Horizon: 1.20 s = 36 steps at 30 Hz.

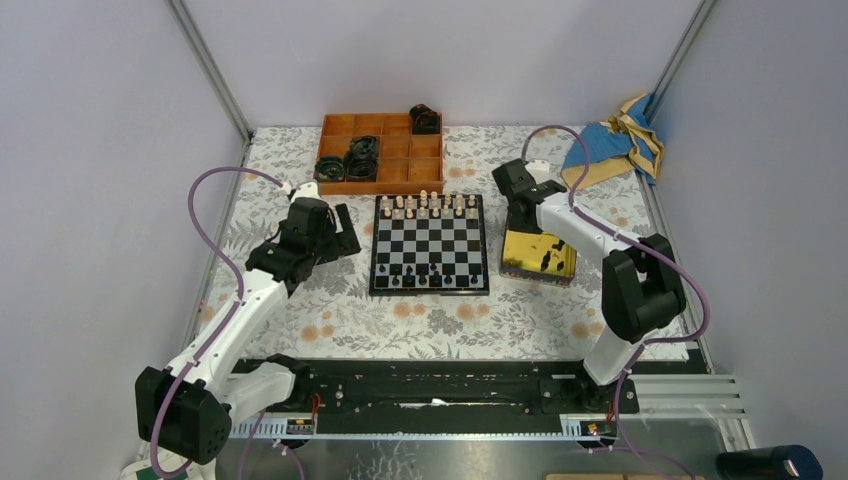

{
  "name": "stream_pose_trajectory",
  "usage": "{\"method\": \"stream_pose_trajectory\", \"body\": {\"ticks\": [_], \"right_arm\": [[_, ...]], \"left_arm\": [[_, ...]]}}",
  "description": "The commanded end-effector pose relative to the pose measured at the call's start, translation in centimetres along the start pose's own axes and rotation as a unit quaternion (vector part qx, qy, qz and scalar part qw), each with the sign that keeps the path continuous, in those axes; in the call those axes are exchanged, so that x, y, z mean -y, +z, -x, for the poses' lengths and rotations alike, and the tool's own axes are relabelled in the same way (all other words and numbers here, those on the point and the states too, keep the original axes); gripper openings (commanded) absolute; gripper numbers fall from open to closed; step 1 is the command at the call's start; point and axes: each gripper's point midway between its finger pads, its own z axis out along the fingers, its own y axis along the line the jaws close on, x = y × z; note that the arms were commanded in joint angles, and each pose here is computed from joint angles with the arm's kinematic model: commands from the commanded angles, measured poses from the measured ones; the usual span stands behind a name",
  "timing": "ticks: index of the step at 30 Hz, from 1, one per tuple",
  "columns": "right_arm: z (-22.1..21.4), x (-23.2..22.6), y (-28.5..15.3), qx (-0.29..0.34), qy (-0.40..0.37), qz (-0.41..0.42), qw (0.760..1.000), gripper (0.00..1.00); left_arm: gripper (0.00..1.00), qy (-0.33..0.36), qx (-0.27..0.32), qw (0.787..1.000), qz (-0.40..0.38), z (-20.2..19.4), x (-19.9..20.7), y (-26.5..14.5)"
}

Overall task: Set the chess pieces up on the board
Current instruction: Place the chess piece on the chessboard, then pick up the chess piece from the storage box.

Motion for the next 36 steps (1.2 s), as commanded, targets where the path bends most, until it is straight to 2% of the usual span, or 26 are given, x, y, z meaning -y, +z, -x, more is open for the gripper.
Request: {"method": "stream_pose_trajectory", "body": {"ticks": [1, 20, 36], "right_arm": [[0.1, 3.3, 0.3, 0.008, 0.047, -0.038, 0.998, 0.35], [-0.3, 9.5, 4.6, -0.020, 0.141, -0.084, 0.986, 0.35], [-0.6, 9.7, 7.4, -0.043, 0.160, -0.085, 0.983, 0.34]], "left_arm": [[0.99, -0.005, 0.016, 1.000, -0.014, 1.0, 0.6, 0.1], [0.99, -0.005, 0.010, 1.000, -0.014, 0.7, 0.5, 0.0], [0.99, 0.000, 0.008, 1.000, -0.007, 0.7, 0.3, 0.2]]}}
